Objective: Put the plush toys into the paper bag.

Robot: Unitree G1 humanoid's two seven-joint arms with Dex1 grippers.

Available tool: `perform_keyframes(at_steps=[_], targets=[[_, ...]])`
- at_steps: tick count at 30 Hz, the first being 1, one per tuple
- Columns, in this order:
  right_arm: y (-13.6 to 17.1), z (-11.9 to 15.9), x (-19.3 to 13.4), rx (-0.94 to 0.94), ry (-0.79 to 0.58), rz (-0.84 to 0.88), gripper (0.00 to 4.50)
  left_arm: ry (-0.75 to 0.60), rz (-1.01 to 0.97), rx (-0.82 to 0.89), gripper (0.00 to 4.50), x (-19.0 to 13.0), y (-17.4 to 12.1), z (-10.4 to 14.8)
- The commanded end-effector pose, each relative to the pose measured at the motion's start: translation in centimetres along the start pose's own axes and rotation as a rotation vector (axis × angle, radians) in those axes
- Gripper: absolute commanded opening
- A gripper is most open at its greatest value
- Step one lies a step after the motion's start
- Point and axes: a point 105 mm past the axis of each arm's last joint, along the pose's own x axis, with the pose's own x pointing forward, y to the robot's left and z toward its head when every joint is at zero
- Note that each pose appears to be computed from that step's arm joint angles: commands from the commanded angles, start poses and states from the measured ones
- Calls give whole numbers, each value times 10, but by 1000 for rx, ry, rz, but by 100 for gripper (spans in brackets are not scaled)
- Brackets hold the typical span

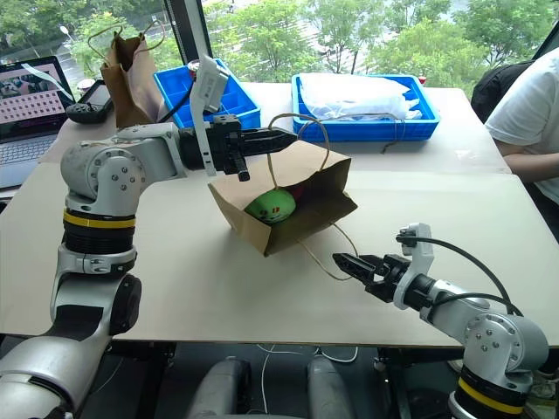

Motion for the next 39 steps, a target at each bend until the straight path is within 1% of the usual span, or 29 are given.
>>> perform_keyframes(at_steps=[1, 3, 5, 6, 7, 9, 16, 19, 22, 26, 33, 36, 39], targets=[[21, 16, -4, 55, -105, 151, 272, -30, 3, 64, 0, -4, -5, 16], [35, 31, -6, 60, -169, 236, 207, -30, 11, 69, 0, -5, -4, 17], [45, 39, -7, 62, -199, 286, 136, -28, 15, 74, 0, -6, -3, 17], [60, 49, -6, 47, -231, 353, 105, -59, 47, 59, 0, -10, 2, 21], [75, 57, -4, 32, -254, 413, 64, -81, 75, 55, 0, -14, 7, 24], [101, 70, -2, 8, -289, 499, 4, -102, 114, 69, 0, -20, 12, 26], [164, 106, 14, -54, -343, 607, 2, -81, 210, 152, 0, -33, 29, 24], [175, 122, 22, -89, -357, 595, 2, -93, 219, 154, 0, -35, 31, 24], [178, 136, 25, -122, -385, 565, 2, -91, 221, 153, 0, -35, 31, 20], [181, 146, 20, -140, -406, 552, 2, -107, 215, 143, 0, -32, 28, 22], [175, 140, 18, -141, -382, 503, 2, -115, 197, 92, 0, -30, 22, 17], [171, 135, 18, -140, -362, 476, 2, -146, 146, 38, 0, -27, 14, 20], [161, 128, 18, -154, -326, 427, 2, -132, 105, 40, 0, -25, 8, 19]])
